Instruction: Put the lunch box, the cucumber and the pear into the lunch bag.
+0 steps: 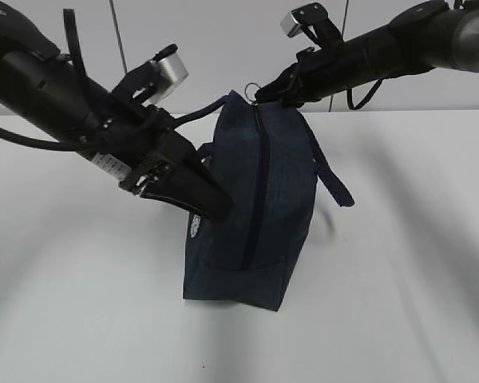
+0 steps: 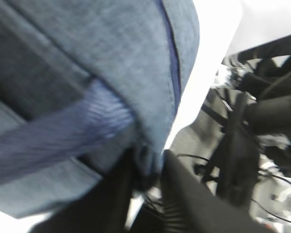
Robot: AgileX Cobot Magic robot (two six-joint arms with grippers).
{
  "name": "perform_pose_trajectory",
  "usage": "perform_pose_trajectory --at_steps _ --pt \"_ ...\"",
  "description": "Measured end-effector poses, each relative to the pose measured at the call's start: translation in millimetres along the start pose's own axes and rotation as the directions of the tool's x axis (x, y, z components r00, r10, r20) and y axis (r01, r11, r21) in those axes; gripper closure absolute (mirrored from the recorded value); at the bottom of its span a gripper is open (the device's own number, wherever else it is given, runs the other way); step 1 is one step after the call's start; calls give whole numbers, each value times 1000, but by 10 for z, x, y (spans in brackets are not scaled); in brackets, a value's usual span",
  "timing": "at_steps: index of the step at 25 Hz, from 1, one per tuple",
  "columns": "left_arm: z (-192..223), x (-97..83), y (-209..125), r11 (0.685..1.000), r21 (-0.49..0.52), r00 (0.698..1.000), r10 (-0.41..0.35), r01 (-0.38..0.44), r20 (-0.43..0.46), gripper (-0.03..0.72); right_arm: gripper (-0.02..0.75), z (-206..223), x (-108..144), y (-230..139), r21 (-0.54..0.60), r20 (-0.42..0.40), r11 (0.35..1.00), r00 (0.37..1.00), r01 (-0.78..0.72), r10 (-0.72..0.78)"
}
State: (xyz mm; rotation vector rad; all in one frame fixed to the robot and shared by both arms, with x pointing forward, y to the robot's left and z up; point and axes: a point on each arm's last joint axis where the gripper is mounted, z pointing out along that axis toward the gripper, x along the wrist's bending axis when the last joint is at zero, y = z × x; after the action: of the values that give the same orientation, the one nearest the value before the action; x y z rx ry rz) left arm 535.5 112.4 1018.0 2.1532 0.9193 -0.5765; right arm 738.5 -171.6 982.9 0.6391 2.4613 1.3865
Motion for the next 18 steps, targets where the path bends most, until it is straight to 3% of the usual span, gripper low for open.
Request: perform_pose_trajectory --at_steps 2,5,12,16,18 --pt "-96 37 -4 998 14 998 -55 55 9 342 754 -7 -2 4 -1 -3 1000 1000 -2 2" --pt "-320 81 49 991 -41 991 -131 130 -18 279 754 -31 -14 -6 0 -11 1000 1000 -3 3" --pt "-806 -134 372 957 -225 978 -200 182 -59 274 754 -39 -17 -4 0 -14 1000 1000 -10 10" --pt "-893 -61 625 920 -349 969 -226 179 -100 295 754 -39 -17 -5 2 -14 1000 1000 -16 16" --pt "-865 65 748 904 -386 963 -247 187 -111 323 754 -39 -17 -5 2 -14 1000 1000 -18 18"
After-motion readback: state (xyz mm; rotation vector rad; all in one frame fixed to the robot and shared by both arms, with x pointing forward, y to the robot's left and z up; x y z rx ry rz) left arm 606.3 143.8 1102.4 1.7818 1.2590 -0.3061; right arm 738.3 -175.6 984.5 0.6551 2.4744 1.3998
